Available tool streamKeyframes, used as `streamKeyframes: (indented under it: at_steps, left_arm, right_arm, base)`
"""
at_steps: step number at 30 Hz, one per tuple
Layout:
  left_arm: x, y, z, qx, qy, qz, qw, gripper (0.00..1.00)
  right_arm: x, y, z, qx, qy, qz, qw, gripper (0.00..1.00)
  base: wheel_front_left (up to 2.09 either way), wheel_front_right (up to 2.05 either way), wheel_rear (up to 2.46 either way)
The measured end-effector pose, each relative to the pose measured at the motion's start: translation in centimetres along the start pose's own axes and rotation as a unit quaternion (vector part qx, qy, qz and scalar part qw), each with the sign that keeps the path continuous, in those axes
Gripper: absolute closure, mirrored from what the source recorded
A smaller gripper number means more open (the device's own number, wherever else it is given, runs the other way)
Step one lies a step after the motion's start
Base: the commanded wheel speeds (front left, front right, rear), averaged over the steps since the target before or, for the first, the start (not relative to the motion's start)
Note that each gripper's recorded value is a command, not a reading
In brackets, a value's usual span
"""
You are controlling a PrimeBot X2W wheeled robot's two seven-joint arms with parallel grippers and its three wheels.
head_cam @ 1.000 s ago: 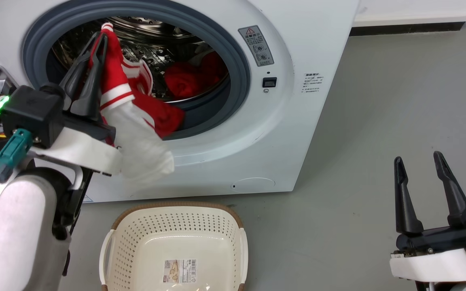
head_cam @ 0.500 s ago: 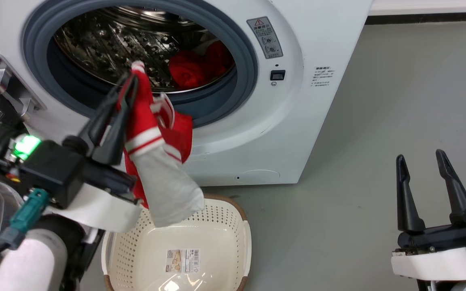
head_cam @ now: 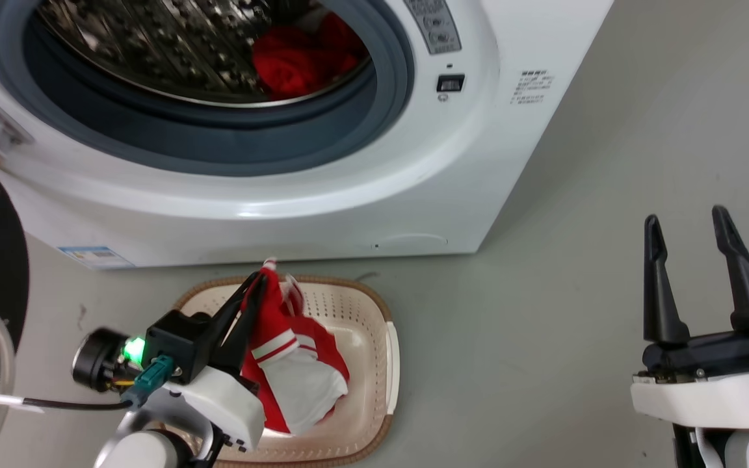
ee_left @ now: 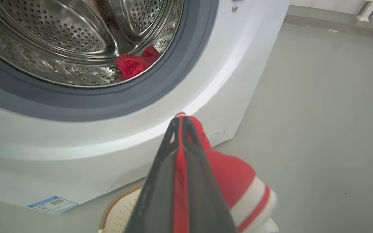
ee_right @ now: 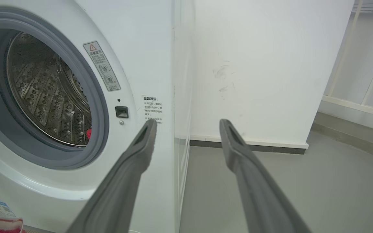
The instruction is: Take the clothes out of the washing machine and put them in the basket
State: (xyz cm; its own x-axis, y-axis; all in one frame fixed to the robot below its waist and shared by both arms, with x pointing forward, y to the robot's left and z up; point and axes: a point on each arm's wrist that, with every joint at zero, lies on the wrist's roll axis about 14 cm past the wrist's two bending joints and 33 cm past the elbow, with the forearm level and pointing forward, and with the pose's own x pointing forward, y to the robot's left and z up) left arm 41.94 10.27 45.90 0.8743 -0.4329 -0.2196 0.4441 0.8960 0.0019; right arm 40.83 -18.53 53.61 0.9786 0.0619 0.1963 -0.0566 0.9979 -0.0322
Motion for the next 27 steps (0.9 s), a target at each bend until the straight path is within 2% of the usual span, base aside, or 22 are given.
streamKeyframes:
  at_steps: [5,15,21,27]
  left_arm:
    - [1.6,-0.1,-7.1,-0.045,0.08,0.001,0.996,1.0]
    - [5.6,-1.0,-18.6,-0.069,0.211,-0.026,0.975,1.0]
    - [7.3,-1.6,-24.5,-0.056,0.289,-0.052,0.954,1.0]
    - [7.8,-1.5,-30.0,-0.03,0.366,-0.075,0.927,1.0]
  right_arm:
    - [1.2,-0.2,-1.4,-0.003,0.011,-0.001,1.0,0.0]
    - [3.6,-1.1,-5.8,-0.011,0.046,-0.008,0.999,0.0]
    - [4.5,-2.0,-8.9,-0.013,0.071,-0.017,0.997,0.0]
    - [4.8,-2.8,-12.3,-0.011,0.1,-0.027,0.995,0.0]
  base:
    - [0.0,0.0,0.0]
    - [0.0,0.0,0.0]
    - [0.0,0.0,0.0]
    - [0.0,0.0,0.0]
